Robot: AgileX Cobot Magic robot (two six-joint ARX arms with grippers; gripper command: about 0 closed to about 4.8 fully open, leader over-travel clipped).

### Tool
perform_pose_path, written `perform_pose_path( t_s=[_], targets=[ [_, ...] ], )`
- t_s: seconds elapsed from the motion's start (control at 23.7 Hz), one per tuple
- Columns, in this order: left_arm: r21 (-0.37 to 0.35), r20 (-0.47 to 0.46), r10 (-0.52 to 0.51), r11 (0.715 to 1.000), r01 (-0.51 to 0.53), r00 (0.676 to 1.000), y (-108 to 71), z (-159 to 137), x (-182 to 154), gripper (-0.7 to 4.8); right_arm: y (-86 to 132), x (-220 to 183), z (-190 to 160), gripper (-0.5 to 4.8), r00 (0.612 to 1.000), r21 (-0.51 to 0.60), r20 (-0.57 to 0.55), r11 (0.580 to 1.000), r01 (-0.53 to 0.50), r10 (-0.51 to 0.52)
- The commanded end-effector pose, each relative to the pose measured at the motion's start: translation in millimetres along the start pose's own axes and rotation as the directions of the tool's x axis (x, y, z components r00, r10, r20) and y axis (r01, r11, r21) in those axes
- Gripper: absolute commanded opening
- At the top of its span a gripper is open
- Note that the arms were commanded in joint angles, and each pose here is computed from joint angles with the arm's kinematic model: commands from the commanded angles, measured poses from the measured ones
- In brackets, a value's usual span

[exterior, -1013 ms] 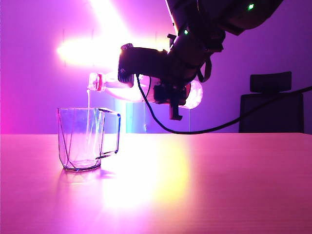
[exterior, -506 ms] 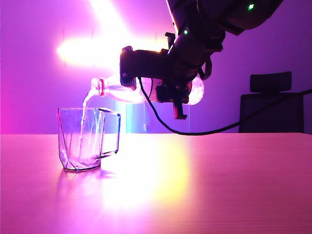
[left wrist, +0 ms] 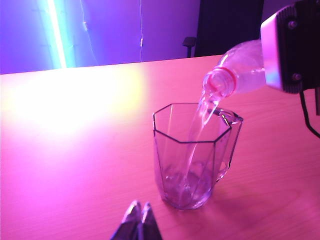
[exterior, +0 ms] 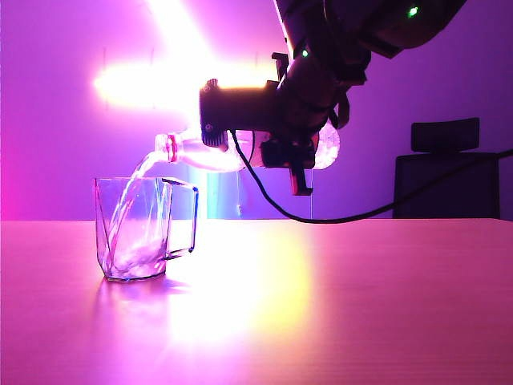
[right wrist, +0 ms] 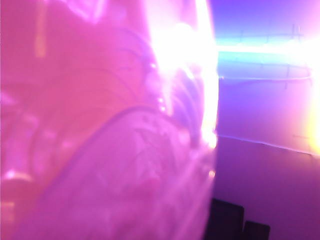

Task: Pick up the mineral water bottle on the table and pour water into the mug until it's half full.

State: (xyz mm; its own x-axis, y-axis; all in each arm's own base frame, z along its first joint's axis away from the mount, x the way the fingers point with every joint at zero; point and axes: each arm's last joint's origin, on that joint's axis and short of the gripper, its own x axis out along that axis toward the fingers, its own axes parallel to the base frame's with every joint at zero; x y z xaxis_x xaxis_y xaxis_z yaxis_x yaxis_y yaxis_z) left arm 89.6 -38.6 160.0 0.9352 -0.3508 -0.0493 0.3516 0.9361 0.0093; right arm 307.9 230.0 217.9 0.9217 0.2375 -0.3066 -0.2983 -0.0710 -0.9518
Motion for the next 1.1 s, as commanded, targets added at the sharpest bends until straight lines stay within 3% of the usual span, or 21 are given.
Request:
perform_pose_path(
  t_s=[0.04,1.1],
  targets=[
    [-0.003,0.008,-0.003,1.000,0.003,1.000,-0.2,1.8,-0.2,-0.02,-13.3,-2.8,0.5,1.56,0.997,0.034,-0.018,0.996,0.078,-0.077],
    [-0.003,0.008,-0.003,1.000,0.003,1.000,-0.2,1.7,-0.2,-0.02,-13.3,-2.8,0.3,1.56,0.997,-0.014,-0.024,0.997,0.078,-0.078]
  ],
)
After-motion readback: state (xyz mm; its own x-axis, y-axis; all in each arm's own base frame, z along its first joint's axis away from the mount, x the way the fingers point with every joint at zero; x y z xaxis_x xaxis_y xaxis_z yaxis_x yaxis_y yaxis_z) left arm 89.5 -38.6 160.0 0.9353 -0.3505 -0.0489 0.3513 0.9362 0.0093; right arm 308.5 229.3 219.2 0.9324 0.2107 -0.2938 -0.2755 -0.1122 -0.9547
